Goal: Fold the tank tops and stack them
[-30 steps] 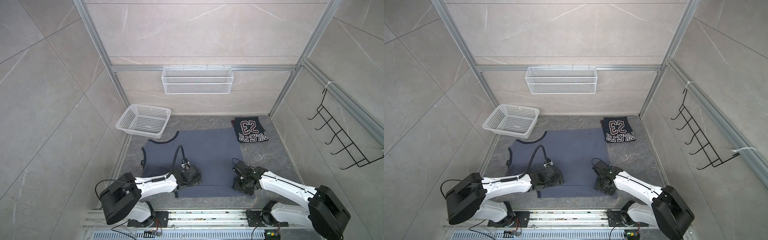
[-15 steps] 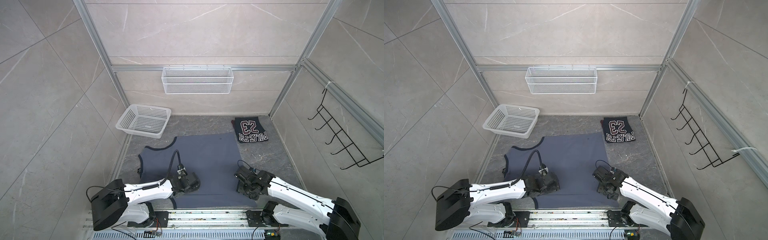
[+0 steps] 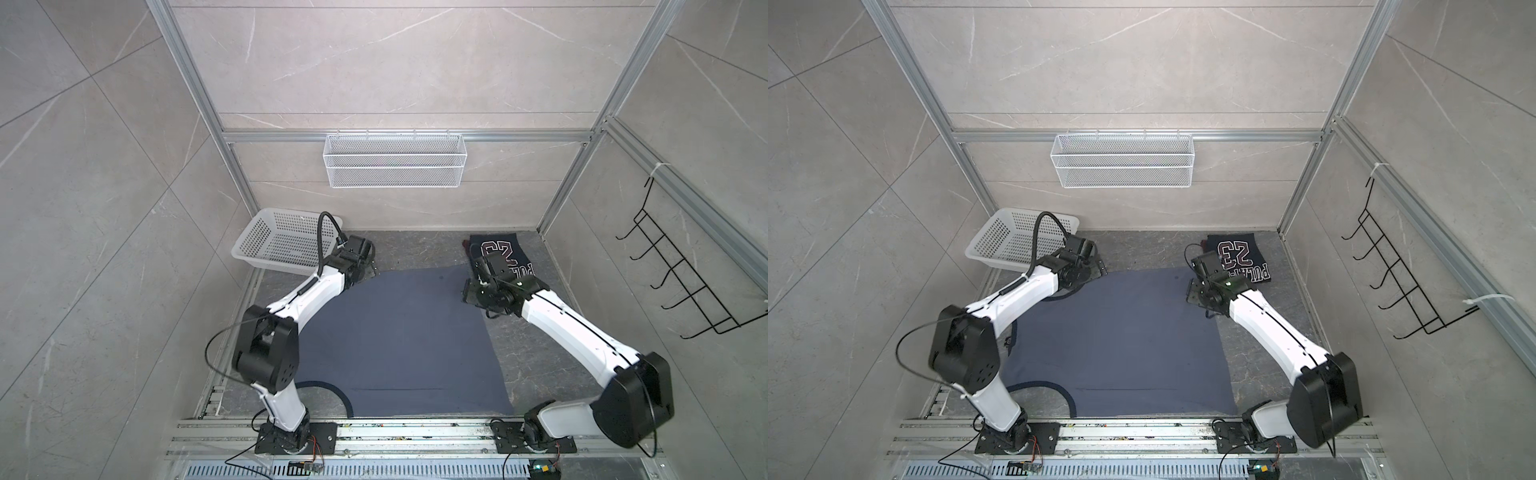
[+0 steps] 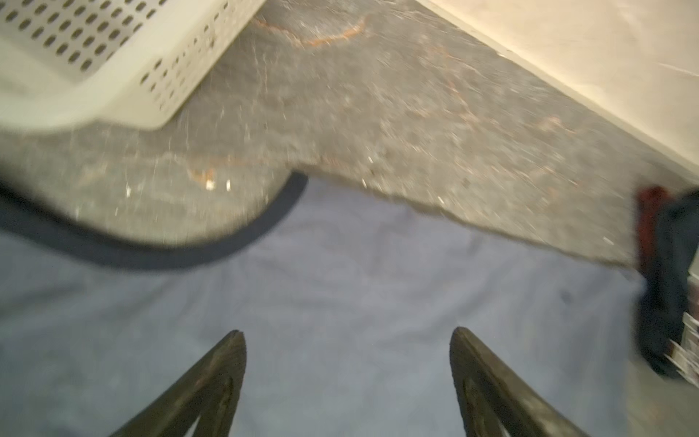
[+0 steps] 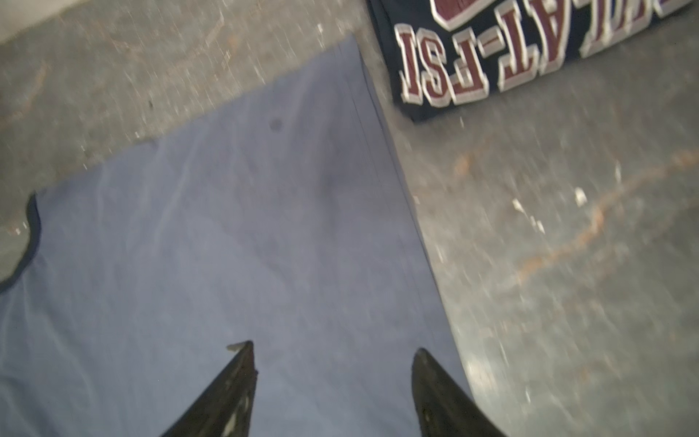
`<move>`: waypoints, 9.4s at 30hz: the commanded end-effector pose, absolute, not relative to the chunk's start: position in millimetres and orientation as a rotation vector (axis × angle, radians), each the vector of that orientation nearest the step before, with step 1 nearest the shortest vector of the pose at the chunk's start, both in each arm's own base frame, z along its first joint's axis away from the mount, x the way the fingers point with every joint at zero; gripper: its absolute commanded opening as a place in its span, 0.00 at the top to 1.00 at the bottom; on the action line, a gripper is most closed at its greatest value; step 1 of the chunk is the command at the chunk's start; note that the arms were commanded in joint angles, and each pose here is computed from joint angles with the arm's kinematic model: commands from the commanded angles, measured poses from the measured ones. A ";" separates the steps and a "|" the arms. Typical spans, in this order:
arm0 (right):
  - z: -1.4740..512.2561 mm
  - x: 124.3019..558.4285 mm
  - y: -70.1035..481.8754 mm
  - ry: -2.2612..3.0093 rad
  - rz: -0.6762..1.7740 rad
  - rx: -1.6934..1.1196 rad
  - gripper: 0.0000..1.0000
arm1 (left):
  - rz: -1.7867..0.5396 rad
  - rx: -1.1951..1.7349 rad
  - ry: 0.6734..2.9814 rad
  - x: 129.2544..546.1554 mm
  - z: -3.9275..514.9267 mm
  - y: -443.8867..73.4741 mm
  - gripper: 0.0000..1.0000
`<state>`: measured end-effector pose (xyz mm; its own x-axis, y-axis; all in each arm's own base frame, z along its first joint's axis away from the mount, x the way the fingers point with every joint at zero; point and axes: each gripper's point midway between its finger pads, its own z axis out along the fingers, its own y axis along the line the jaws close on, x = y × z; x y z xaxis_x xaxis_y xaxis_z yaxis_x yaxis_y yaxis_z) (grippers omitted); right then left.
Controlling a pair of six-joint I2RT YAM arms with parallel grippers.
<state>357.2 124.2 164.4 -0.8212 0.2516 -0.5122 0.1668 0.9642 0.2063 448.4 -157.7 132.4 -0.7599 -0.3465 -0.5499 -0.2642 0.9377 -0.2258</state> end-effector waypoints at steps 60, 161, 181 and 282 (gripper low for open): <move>9.5 551.2 106.0 2.874 -0.098 0.306 0.58 | -0.019 -0.455 2.479 525.7 77.2 -118.1 0.91; 67.8 353.8 103.2 2.661 0.341 0.439 0.40 | 0.016 -0.720 2.350 403.6 114.8 -28.7 0.27; 67.1 342.9 94.4 2.652 0.349 0.462 0.41 | 0.235 -0.673 2.444 440.9 64.3 -14.7 0.48; 49.6 329.3 58.8 2.699 0.304 0.618 0.41 | 0.277 -1.162 2.029 284.1 106.9 103.7 1.00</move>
<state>336.8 58.7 62.1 -0.8248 0.4558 -0.3346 0.3675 0.8818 0.2954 292.4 85.9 111.7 -0.3634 -0.6221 -0.6935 -0.7571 0.6310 -0.1694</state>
